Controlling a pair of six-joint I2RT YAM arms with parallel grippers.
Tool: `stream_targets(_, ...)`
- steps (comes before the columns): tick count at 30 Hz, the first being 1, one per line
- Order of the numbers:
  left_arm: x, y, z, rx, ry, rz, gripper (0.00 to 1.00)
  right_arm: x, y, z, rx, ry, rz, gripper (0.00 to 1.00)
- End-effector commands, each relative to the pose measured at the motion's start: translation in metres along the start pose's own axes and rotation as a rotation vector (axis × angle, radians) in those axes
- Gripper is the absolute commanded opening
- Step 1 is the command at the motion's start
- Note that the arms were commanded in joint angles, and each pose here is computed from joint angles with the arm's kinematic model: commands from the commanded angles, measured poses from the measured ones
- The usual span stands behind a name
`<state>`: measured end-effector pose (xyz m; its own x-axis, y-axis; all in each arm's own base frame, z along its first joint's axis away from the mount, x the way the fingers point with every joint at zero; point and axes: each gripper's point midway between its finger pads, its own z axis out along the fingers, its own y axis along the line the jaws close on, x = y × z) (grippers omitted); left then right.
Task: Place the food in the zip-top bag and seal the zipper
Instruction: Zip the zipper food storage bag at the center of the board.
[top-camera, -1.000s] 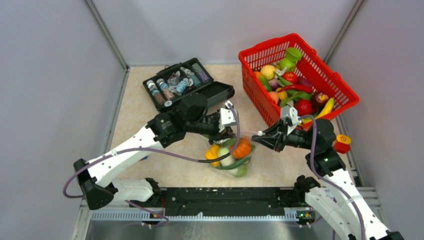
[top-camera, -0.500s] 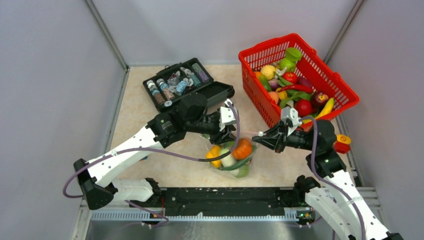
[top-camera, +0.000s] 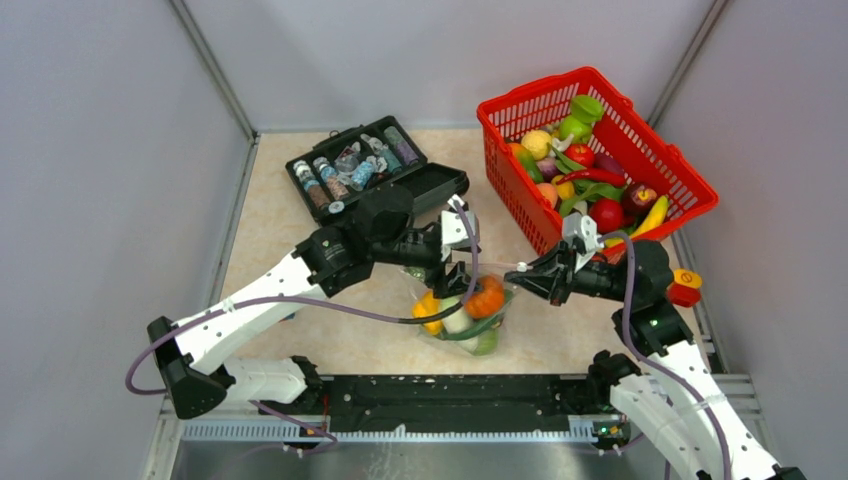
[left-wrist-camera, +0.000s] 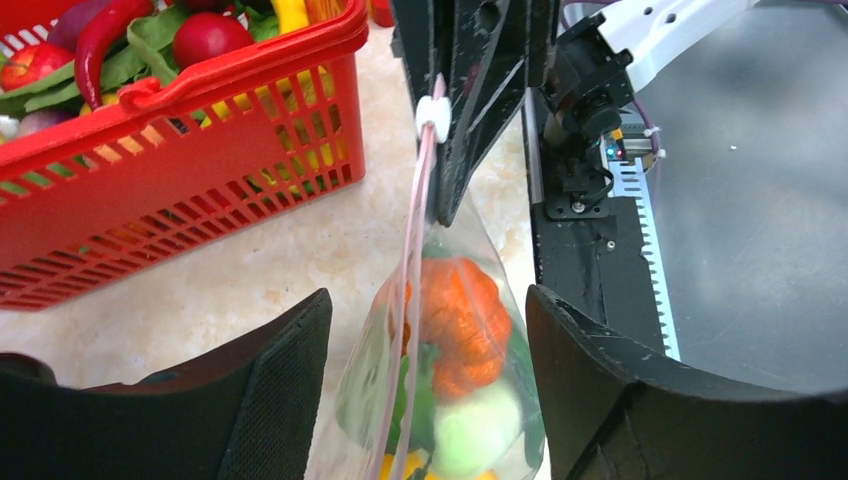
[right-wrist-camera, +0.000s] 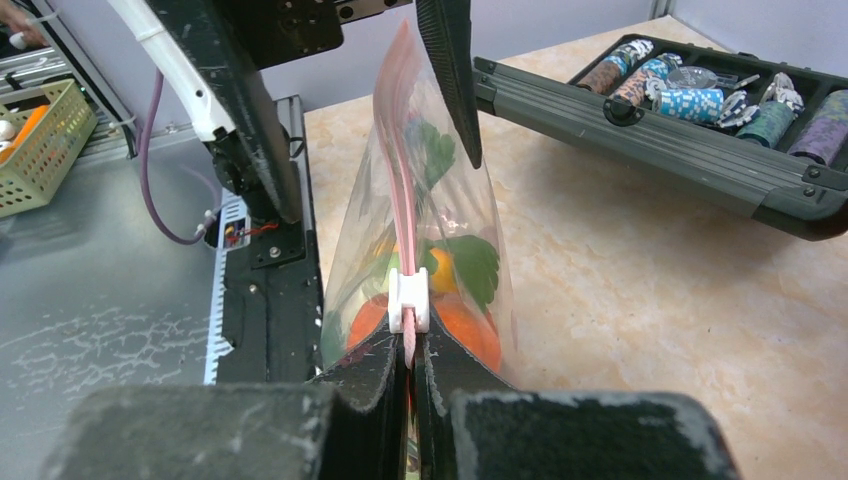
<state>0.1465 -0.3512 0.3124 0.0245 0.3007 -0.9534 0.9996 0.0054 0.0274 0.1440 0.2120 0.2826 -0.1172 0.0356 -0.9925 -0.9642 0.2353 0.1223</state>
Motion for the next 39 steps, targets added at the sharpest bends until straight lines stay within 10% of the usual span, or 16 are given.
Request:
stream_targets(1, -0.033, -0.008, 0.01, 0.039, -0.084, 0.059, 0.74, -0.004, 0.002, 0.0, -0.003, -0.016, -0.024, 0.0)
stream_targets(7, -0.043, -0.013, 0.032, 0.055, -0.075, 0.091, 0.72, -0.003, 0.002, 0.0, -0.007, -0.015, -0.024, 0.0)
stream_targets(39, -0.05, -0.022, 0.053, 0.096, -0.065, 0.091, 0.0, -0.005, 0.006, -0.001, -0.014, -0.024, -0.04, 0.0)
